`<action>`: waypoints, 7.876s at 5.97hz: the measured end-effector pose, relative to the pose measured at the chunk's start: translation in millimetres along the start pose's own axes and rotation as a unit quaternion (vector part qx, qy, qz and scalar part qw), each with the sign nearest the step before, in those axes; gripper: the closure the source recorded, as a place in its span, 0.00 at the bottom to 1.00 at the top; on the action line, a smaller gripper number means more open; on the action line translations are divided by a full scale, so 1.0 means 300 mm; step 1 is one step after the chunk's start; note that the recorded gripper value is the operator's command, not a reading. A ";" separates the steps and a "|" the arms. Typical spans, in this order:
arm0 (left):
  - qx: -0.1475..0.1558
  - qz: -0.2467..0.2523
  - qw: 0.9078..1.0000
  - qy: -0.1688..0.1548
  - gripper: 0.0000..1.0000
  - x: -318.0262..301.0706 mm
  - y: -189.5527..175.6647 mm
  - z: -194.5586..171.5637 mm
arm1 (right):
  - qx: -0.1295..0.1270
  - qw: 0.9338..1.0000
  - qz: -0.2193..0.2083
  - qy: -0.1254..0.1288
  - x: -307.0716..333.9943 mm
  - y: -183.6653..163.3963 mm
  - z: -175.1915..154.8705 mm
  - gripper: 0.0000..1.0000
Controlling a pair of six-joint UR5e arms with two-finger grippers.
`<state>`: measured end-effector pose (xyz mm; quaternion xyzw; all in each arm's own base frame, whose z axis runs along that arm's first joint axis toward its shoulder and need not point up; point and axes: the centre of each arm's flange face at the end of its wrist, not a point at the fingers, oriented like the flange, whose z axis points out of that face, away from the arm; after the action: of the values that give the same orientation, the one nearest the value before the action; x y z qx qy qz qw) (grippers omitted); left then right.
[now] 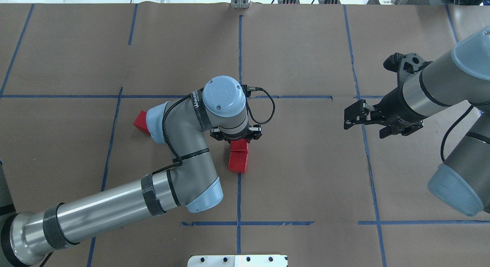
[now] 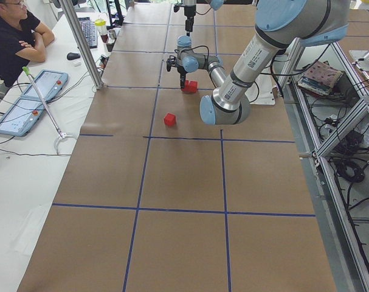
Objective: Form red blocks into L shape at center
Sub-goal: 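Place the held cube against the far side of the center cube, then open the left gripper and move it to the remaining red cube, then lower the left gripper and grasp the last red cube, then carry the cube and set it beside the farther center cube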
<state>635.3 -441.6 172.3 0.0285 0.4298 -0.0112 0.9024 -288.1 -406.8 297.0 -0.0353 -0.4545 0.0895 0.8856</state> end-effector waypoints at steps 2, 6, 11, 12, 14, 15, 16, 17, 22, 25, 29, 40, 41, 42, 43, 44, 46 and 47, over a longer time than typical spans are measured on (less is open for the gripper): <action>-0.001 0.002 1.000 0.002 1.00 0.004 0.010 -0.002 | 0.000 1.000 0.000 0.000 -0.001 -0.001 -0.001 0.00; -0.004 0.001 1.000 -0.004 1.00 -0.021 0.031 -0.005 | 0.000 1.000 0.000 0.000 -0.002 0.000 0.000 0.00; -0.007 0.004 1.000 -0.005 0.00 -0.020 0.048 0.006 | -0.001 1.000 0.000 0.000 0.000 0.001 0.003 0.00; 0.002 0.005 1.000 -0.007 0.00 -0.019 0.047 0.005 | -0.001 1.000 0.000 0.000 -0.001 0.002 0.003 0.00; 0.018 0.012 1.000 0.001 0.00 -0.008 0.065 -0.032 | -0.001 1.000 -0.001 0.000 -0.003 0.001 0.003 0.00; 0.024 0.016 0.999 0.015 0.00 -0.047 0.089 -0.083 | -0.001 1.000 -0.001 0.000 -0.003 0.000 0.003 0.00; 0.033 0.017 0.999 0.025 0.00 -0.146 0.097 -0.142 | 0.000 1.000 0.000 0.000 -0.002 0.000 0.002 0.00; 0.047 0.034 0.998 0.024 0.00 -0.259 0.062 -0.186 | 0.000 1.000 0.000 0.000 -0.001 -0.001 0.002 0.00; 0.039 0.194 0.980 -0.015 0.00 -0.848 -0.234 -0.218 | 0.005 1.000 -0.002 0.000 -0.002 0.003 -0.004 0.00; 0.018 0.162 0.986 -0.024 0.00 -0.928 -0.265 -0.154 | -0.002 1.000 -0.002 0.006 -0.003 0.011 0.029 0.00; 0.008 0.156 0.987 -0.029 0.00 -0.959 -0.270 -0.080 | -0.003 1.000 -0.005 0.006 -0.009 0.014 0.037 0.00; 0.034 -0.216 0.975 -0.026 1.00 -0.610 -0.078 -0.233 | -0.006 1.000 -0.008 0.004 -0.023 0.019 0.047 0.00; 0.030 -0.314 0.949 -0.020 1.00 -0.536 -0.008 -0.224 | -0.006 1.000 -0.007 0.006 -0.017 0.019 0.049 0.00; 0.027 -0.392 0.919 -0.013 1.00 -0.487 0.022 -0.227 | -0.006 1.000 -0.005 0.007 -0.011 0.018 0.051 0.00; 0.024 -0.454 0.891 -0.015 1.00 -0.453 0.028 -0.213 | -0.006 1.000 -0.005 0.008 -0.008 0.017 0.052 0.00; 0.025 -0.509 0.860 -0.024 1.00 -0.421 0.027 -0.186 | -0.005 1.000 -0.005 0.008 -0.007 0.017 0.052 0.00; 0.035 -0.586 0.808 -0.043 1.00 -0.383 0.030 -0.150 | -0.004 1.000 -0.006 0.007 -0.012 0.019 0.047 0.00; 0.038 -0.620 0.782 -0.046 1.00 -0.354 0.024 -0.139 | -0.004 1.000 -0.007 0.006 -0.013 0.020 0.045 0.00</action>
<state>536.3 -432.3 228.8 -0.2105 0.3115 -0.5862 0.7177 -302.0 -402.0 300.9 -0.0366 -0.4497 0.0814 0.8887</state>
